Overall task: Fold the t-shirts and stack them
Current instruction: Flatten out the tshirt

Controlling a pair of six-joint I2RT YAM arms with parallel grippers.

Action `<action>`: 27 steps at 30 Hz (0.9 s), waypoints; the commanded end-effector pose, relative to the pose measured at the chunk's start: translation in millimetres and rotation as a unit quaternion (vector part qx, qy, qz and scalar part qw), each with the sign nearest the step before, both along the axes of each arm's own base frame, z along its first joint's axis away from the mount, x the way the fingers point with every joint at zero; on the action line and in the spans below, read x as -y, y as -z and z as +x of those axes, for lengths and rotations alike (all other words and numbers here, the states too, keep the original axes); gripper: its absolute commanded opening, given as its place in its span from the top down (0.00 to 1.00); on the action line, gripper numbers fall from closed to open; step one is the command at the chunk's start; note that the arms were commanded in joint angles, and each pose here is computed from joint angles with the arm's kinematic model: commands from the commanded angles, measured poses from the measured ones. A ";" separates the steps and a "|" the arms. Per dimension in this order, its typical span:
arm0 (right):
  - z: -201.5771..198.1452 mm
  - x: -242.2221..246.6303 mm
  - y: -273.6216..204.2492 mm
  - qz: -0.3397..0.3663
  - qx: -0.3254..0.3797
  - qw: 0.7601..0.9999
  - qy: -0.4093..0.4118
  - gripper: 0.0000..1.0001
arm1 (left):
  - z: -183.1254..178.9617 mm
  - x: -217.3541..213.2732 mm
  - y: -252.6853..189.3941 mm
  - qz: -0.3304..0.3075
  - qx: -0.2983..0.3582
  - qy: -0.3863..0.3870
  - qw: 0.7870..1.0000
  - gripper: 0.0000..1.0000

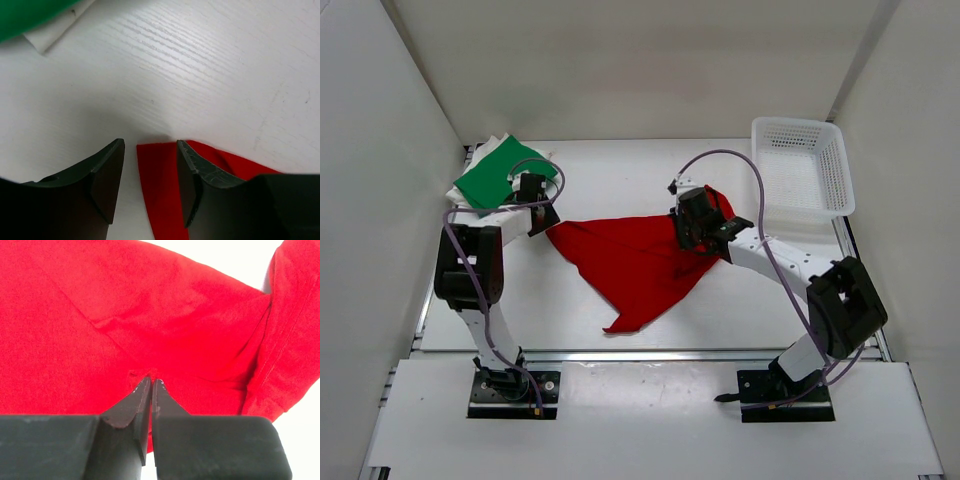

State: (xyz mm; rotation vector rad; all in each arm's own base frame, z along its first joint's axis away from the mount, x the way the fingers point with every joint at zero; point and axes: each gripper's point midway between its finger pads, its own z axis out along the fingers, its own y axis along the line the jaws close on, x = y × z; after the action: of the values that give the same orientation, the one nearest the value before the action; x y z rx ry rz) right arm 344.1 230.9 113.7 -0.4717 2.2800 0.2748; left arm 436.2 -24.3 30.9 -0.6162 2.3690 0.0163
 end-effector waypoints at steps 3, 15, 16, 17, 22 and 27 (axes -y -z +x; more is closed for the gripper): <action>5.6 -0.2 -34.8 0.051 0.043 0.998 0.011 1.00 | 9.7 -2.8 -8.5 0.027 -0.019 0.013 0.999 0.45; -1.1 5.7 -73.4 0.095 0.088 0.991 0.021 1.00 | 2.5 9.4 4.7 0.041 -0.071 0.046 0.996 0.52; -1.6 6.9 -80.2 0.099 0.096 0.990 0.020 1.00 | 2.9 7.5 5.1 0.047 -0.073 0.042 0.995 0.56; -2.6 6.6 -83.9 0.104 0.099 0.989 0.021 1.00 | 3.2 12.4 5.3 0.045 -0.075 0.049 0.995 0.62; -3.5 9.2 -87.9 0.106 0.106 0.988 0.025 1.00 | 3.7 19.9 2.3 0.044 -0.062 0.049 0.996 0.90; -0.2 15.5 -90.2 0.114 0.106 0.987 0.036 1.00 | -1.5 23.7 -0.3 0.017 -0.044 0.055 0.997 1.00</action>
State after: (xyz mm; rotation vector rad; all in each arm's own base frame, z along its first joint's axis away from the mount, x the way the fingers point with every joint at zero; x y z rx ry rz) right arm 335.6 219.0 181.7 -0.3473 2.0988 0.3937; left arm 437.9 -45.1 17.3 -0.4670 2.5091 0.1021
